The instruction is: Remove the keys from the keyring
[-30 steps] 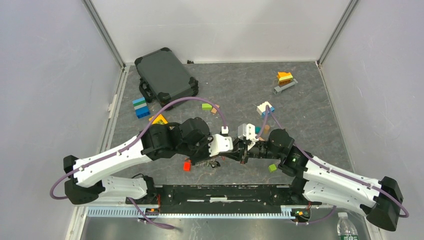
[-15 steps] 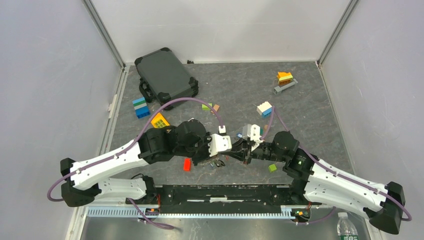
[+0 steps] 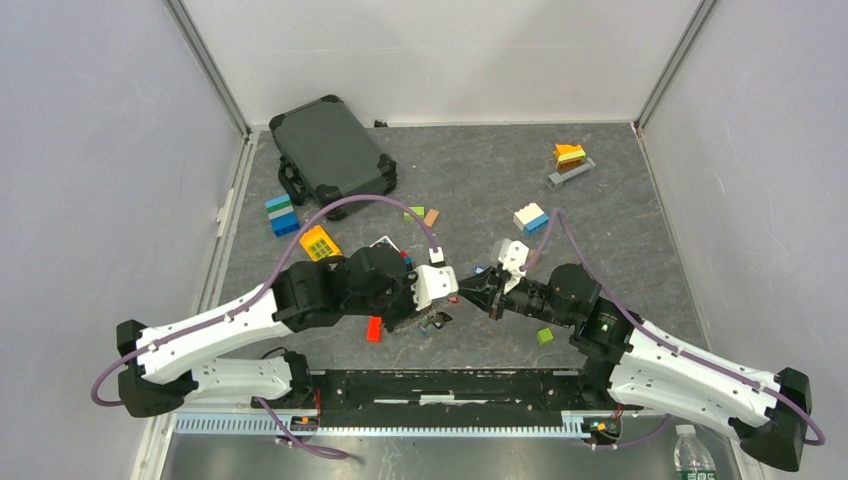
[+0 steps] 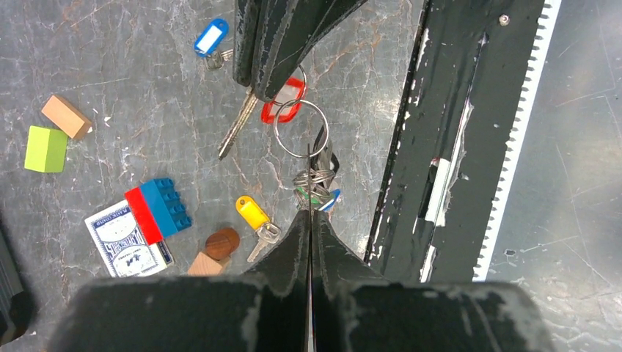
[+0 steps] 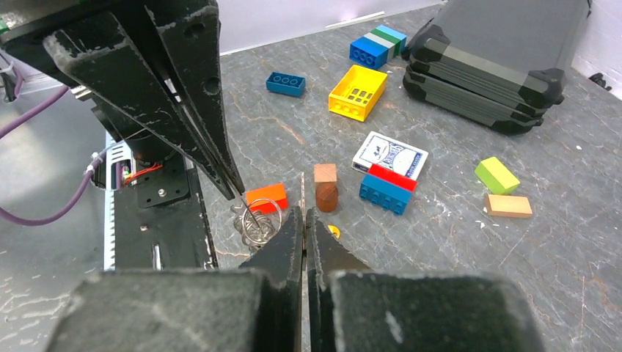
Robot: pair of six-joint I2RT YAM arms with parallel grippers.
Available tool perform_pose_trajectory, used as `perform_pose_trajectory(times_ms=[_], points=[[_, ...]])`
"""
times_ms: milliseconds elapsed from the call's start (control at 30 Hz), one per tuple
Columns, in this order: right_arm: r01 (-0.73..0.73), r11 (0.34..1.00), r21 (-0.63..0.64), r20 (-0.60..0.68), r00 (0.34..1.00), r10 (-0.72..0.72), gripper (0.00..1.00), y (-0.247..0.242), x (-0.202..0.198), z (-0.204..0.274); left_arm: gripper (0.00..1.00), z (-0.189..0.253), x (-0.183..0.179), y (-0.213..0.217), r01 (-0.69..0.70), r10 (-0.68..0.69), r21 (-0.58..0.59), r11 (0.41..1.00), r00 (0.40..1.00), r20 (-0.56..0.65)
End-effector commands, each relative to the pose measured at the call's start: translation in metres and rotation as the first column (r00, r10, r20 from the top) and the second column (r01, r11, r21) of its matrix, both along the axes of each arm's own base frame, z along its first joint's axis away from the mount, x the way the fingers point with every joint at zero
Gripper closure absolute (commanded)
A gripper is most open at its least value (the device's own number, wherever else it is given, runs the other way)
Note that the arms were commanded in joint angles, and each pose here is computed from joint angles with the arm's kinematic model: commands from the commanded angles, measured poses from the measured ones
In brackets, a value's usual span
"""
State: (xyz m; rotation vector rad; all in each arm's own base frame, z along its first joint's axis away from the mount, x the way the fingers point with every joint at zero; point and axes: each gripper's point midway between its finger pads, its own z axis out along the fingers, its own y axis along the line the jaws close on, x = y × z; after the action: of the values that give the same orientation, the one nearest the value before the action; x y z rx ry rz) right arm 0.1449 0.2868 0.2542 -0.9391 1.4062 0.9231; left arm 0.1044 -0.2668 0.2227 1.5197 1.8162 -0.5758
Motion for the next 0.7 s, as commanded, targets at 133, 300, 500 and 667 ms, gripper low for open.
perform_pose_trajectory(times_ms=[133,300,500,667], points=[[0.231,0.972,0.032,0.033,0.972,-0.232,0.54,-0.026,0.036,0.02,0.98,-0.012,-0.015,0.032,-0.012,0.016,0.083,0.997,0.999,-0.048],[0.251,0.967,0.046,0.081,0.964,-0.254,0.38,-0.036,0.036,0.025,0.98,-0.011,-0.008,0.04,-0.009,0.009,0.127,0.992,1.0,0.002],[0.113,0.992,0.059,0.163,0.979,-0.121,0.37,-0.028,0.015,0.025,0.98,-0.011,0.003,0.051,0.002,-0.019,0.224,0.975,0.997,0.073],[-0.04,0.997,0.064,0.203,0.979,0.027,0.37,-0.013,-0.006,0.017,0.98,-0.002,0.013,0.053,0.016,-0.054,0.278,0.961,0.99,0.127]])
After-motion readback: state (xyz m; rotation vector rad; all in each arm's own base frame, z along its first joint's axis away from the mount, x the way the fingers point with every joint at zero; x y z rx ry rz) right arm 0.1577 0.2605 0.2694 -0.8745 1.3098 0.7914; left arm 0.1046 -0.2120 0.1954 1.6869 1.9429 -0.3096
